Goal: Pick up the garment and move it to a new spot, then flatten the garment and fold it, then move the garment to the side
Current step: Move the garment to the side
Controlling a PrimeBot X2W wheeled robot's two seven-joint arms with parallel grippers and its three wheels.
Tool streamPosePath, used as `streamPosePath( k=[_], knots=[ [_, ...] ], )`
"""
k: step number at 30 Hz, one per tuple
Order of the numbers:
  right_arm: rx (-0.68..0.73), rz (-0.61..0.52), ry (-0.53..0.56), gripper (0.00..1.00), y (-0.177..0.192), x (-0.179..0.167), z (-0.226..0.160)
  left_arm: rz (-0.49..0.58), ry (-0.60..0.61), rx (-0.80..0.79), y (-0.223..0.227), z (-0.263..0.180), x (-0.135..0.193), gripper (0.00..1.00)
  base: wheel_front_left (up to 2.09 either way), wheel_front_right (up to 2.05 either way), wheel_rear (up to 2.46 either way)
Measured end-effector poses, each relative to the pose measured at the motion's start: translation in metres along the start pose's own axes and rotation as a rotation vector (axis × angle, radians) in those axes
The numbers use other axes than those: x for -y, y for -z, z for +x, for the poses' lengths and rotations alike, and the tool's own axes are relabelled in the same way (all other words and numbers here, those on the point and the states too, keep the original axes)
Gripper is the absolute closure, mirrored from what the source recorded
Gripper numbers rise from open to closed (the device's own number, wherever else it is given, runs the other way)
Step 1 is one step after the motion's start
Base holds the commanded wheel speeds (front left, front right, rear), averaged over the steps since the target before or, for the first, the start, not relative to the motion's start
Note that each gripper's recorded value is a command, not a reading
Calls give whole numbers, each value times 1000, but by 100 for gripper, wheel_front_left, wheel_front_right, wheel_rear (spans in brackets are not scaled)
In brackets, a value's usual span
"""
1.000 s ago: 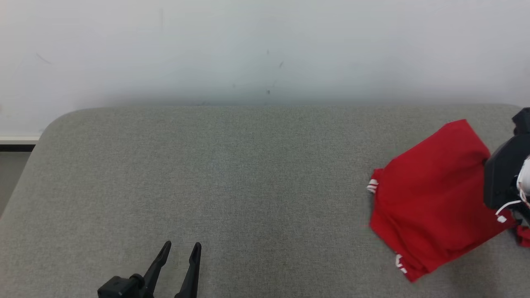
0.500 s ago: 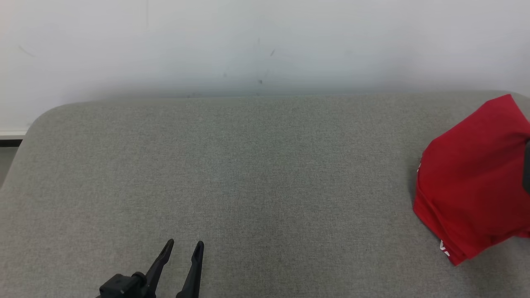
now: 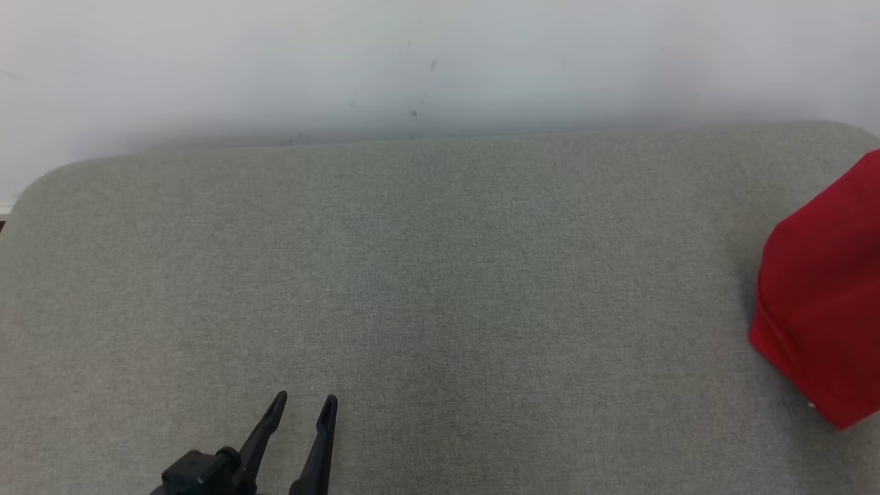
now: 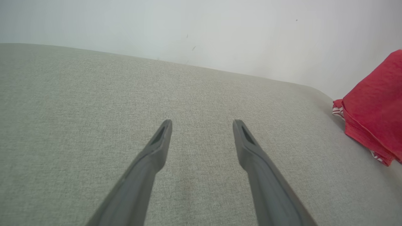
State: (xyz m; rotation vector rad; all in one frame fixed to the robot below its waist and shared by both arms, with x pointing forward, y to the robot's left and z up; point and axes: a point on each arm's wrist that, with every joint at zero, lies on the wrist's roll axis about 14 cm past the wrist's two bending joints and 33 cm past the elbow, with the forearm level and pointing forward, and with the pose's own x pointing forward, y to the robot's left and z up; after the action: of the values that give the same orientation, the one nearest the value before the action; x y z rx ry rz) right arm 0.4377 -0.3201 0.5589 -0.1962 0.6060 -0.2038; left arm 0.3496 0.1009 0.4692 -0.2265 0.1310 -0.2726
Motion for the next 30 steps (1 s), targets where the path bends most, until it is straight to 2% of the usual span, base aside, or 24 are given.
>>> streamPosePath(
  k=[7,16,17,18,19,20,21,30],
  knots=[
    [2,-34,49,100,0,13,3,3,25,-16,2,12,4,0,0,0,0],
    [-45,-117,119,100,19,24,10,-1,58,-53,11,24,11,0,0,0,0],
    [-47,-125,127,89,20,24,11,0,66,-55,12,26,12,0,0,0,0],
    [-51,-132,134,87,21,25,12,1,75,-52,10,29,13,0,0,0,0],
    [-50,-139,141,70,22,26,13,5,80,-50,9,31,14,0,0,0,0],
    [-43,-145,148,28,21,27,14,9,85,-48,9,34,15,0,0,0,0],
    [-39,-148,152,0,21,28,15,10,90,-49,9,36,16,0,0,0,0],
    [31,-164,171,0,11,26,14,16,105,-73,14,34,19,0,0,0,0]
  ],
)
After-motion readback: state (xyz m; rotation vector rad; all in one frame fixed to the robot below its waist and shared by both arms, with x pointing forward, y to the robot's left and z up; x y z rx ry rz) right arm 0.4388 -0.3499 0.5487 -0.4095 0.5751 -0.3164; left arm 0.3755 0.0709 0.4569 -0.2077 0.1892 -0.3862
